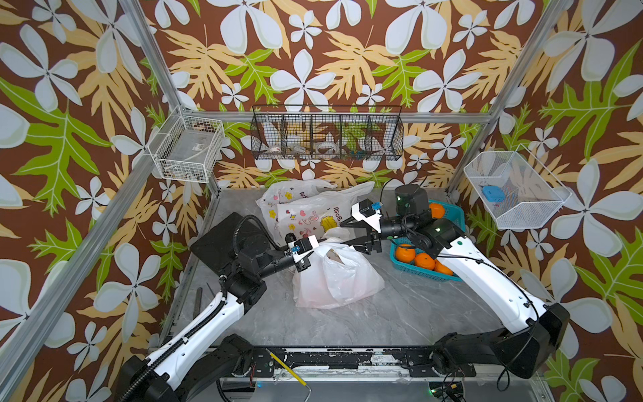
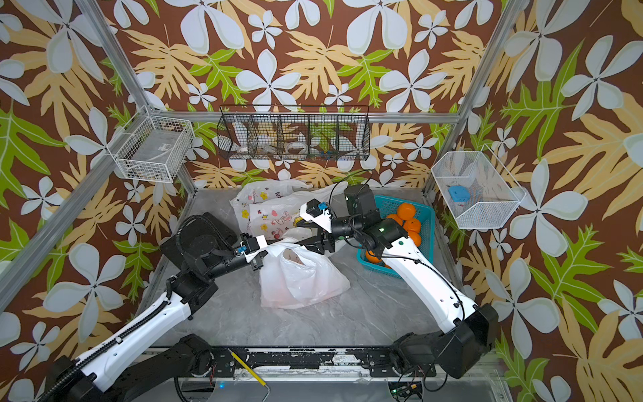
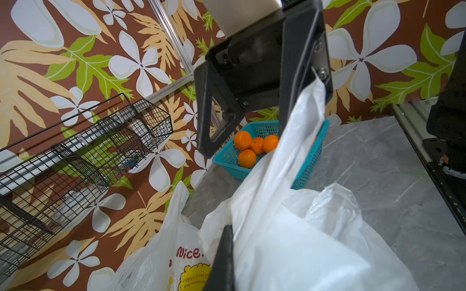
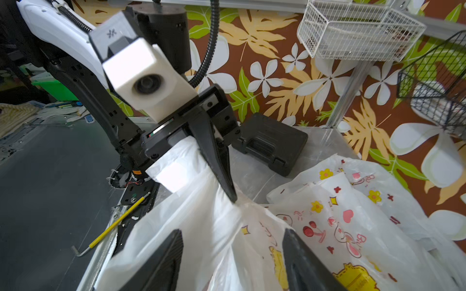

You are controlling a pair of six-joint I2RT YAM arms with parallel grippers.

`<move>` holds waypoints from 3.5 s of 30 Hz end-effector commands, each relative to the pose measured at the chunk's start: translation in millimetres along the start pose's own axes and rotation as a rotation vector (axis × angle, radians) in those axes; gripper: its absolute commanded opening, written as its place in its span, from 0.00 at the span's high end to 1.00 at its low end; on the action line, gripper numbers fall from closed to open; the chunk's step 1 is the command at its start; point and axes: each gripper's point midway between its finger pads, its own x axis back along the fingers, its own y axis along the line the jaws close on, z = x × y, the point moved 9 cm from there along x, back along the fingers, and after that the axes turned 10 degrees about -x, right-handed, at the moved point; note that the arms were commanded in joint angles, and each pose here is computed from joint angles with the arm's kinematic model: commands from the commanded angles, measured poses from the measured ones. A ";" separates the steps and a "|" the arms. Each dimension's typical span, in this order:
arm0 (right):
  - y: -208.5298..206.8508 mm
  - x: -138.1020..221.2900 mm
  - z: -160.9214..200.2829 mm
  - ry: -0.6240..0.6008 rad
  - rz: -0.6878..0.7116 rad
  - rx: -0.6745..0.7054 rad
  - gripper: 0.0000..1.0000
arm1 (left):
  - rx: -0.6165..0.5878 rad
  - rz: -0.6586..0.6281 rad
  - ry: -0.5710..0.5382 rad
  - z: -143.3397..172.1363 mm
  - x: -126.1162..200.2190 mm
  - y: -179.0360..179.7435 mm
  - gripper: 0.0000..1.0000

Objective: Place the oranges into plastic bags & tie knots
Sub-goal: Tie the plastic bag at the center of the board.

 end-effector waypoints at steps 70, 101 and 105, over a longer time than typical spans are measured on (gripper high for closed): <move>-3.8 -67.1 40.4 0.097 0.124 -0.086 0.55 | 0.063 -0.003 0.054 -5.2 -2.6 -3.6 1.00; 10.7 -24.7 29.0 -0.061 0.486 0.008 0.59 | 0.212 -0.186 0.078 -6.6 7.5 -4.8 1.00; 31.1 -3.4 26.2 -0.013 0.447 0.045 0.39 | 0.185 -0.183 0.093 -5.8 8.7 -5.6 1.00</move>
